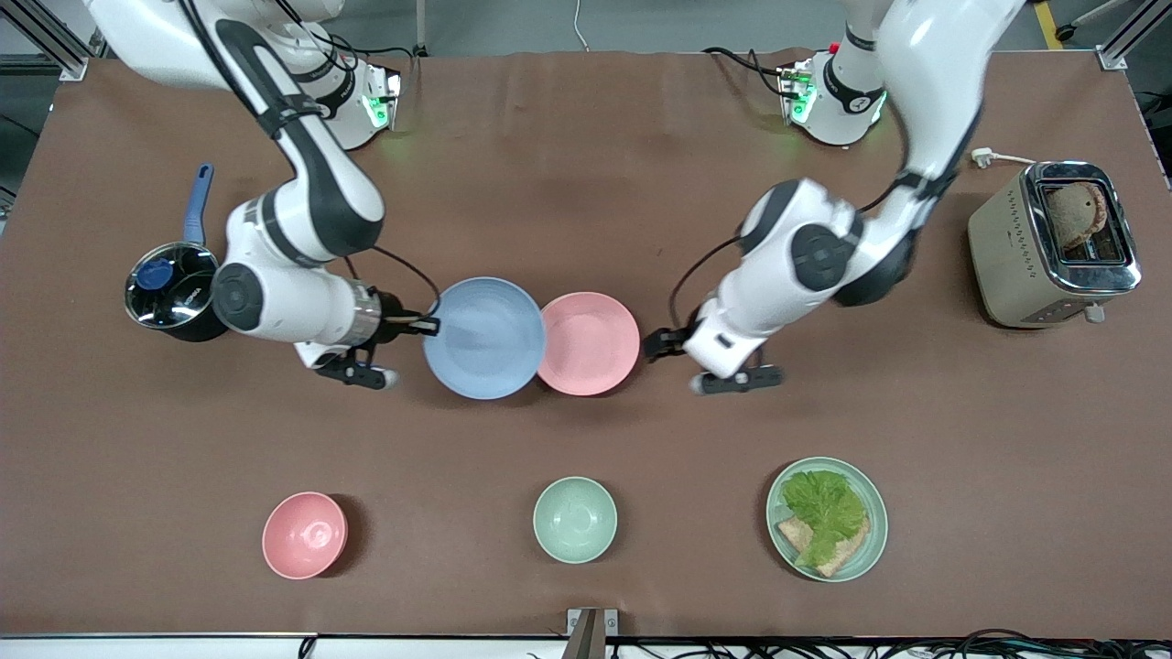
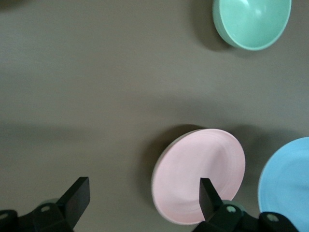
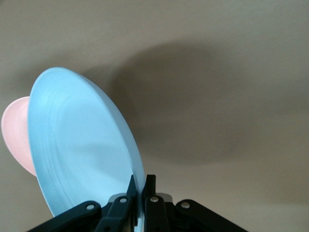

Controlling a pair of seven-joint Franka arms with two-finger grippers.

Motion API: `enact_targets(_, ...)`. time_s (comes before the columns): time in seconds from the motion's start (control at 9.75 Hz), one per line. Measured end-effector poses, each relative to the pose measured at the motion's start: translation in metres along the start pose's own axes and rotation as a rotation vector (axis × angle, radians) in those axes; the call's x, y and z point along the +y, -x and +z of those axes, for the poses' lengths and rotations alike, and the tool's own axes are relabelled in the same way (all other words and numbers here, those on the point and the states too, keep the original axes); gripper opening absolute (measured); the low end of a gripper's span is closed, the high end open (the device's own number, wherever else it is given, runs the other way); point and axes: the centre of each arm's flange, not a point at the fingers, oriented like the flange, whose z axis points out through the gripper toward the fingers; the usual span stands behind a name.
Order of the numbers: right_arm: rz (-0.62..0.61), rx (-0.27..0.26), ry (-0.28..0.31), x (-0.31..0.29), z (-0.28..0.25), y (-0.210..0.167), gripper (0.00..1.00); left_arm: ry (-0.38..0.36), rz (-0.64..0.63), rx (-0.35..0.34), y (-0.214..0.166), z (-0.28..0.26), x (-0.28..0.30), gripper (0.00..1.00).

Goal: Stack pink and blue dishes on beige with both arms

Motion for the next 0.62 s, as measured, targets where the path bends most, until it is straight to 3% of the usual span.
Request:
enact_targets(0.31,0.019,0.008,-0.072,-0.051,0.056,0.023,0.07,-0.096,0.088,0.074,-0.023,-0.126,-0.082,1.0)
enact_targets(0.62,0.004,0.013,-0.103,-0.067,0.097,0.032,0.07,-0.135,0.186,0.13,-0.025,-0.227,-0.167,1.0)
